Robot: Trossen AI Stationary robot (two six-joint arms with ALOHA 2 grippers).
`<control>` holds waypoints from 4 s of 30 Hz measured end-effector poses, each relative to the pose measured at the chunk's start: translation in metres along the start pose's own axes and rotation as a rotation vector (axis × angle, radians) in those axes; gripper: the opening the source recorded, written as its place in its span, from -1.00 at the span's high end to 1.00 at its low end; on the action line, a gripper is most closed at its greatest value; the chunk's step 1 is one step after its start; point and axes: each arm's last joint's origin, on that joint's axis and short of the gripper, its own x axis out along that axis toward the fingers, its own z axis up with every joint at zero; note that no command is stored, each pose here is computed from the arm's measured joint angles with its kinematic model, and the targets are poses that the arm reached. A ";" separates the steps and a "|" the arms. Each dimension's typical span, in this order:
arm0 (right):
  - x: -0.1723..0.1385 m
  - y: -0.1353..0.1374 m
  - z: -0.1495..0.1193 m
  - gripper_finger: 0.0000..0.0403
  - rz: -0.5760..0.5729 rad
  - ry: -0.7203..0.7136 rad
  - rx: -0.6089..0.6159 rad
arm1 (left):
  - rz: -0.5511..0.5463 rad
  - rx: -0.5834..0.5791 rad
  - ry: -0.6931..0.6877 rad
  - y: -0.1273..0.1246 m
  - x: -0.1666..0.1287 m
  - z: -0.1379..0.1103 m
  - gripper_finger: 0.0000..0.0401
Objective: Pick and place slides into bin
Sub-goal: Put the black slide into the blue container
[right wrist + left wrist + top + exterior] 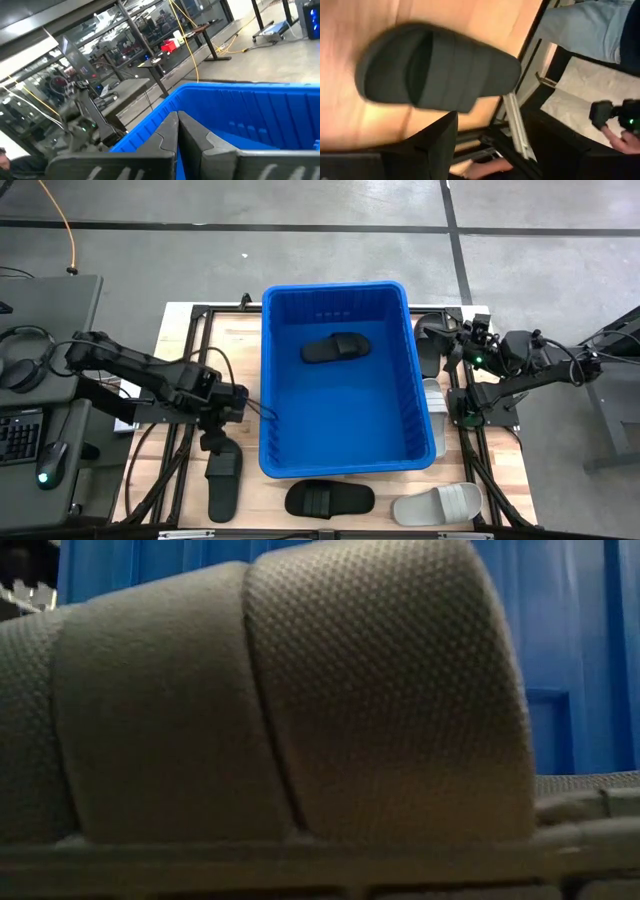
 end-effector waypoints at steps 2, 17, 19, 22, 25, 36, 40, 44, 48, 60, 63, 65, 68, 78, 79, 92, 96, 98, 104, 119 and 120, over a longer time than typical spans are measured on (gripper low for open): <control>0.000 0.000 0.000 1.00 0.000 0.000 0.042 | 0.005 0.044 0.005 0.008 0.007 0.000 -0.12; 0.003 0.001 -0.002 1.00 -0.006 0.011 0.162 | -0.093 0.238 0.071 0.055 0.051 -0.005 -0.12; 0.005 0.002 -0.004 1.00 -0.011 0.018 0.177 | -0.151 0.271 0.062 0.052 0.052 -0.003 -0.12; 0.010 0.005 -0.008 1.00 -0.025 0.032 0.194 | -0.146 0.302 0.021 0.050 0.052 0.001 -0.12; 0.017 0.008 -0.014 1.00 -0.042 0.052 0.204 | -0.129 0.325 -0.011 0.049 0.052 0.003 -0.12; 0.041 0.019 -0.038 1.00 -0.100 0.133 0.240 | -0.016 0.237 -0.027 0.055 0.054 0.003 -0.12; 0.045 0.021 -0.042 1.00 -0.091 0.167 0.243 | -0.034 0.241 0.007 0.056 0.058 0.005 -0.12; 0.045 0.022 -0.041 1.00 -0.088 0.155 0.261 | -0.011 0.212 0.041 0.060 0.064 0.008 -0.12; 0.046 0.023 -0.040 1.00 -0.081 0.135 0.268 | -0.079 0.205 0.094 0.061 0.072 0.015 -0.12; 0.046 0.025 -0.039 1.00 -0.039 0.156 0.262 | -0.160 0.153 0.143 0.061 0.081 0.023 0.36; 0.046 0.025 -0.039 1.00 -0.031 0.164 0.259 | -0.142 0.152 0.134 0.062 0.081 0.023 0.84; 0.046 0.025 -0.039 1.00 -0.026 0.169 0.259 | -0.118 0.141 0.120 0.062 0.081 0.023 0.91; 0.046 0.025 -0.039 1.00 -0.026 0.169 0.253 | -0.108 0.128 0.116 0.063 0.081 0.023 0.96; 0.046 0.025 -0.039 1.00 -0.027 0.167 0.236 | -0.094 0.043 0.137 0.063 0.077 0.018 0.99; 0.046 0.025 -0.039 1.00 -0.028 0.166 0.235 | -0.091 0.033 0.139 0.063 0.076 0.017 0.99; 0.046 0.025 -0.040 1.00 -0.033 0.166 0.194 | -0.074 -0.004 0.141 0.059 0.056 -0.006 1.00; 0.046 0.024 -0.039 1.00 -0.050 0.149 0.184 | -0.090 0.008 0.127 0.057 0.048 -0.013 1.00; 0.046 0.024 -0.039 1.00 -0.054 0.145 0.173 | -0.090 0.008 0.120 0.054 0.043 -0.017 1.00; 0.046 0.023 -0.038 1.00 -0.075 0.123 0.159 | -0.109 0.031 0.062 0.034 0.017 -0.025 1.00; 0.046 0.023 -0.037 1.00 -0.085 0.096 0.146 | -0.103 0.087 -0.122 -0.023 -0.051 -0.038 1.00; 0.046 0.023 -0.037 1.00 -0.093 0.087 0.146 | -0.107 0.088 -0.131 -0.026 -0.054 -0.039 1.00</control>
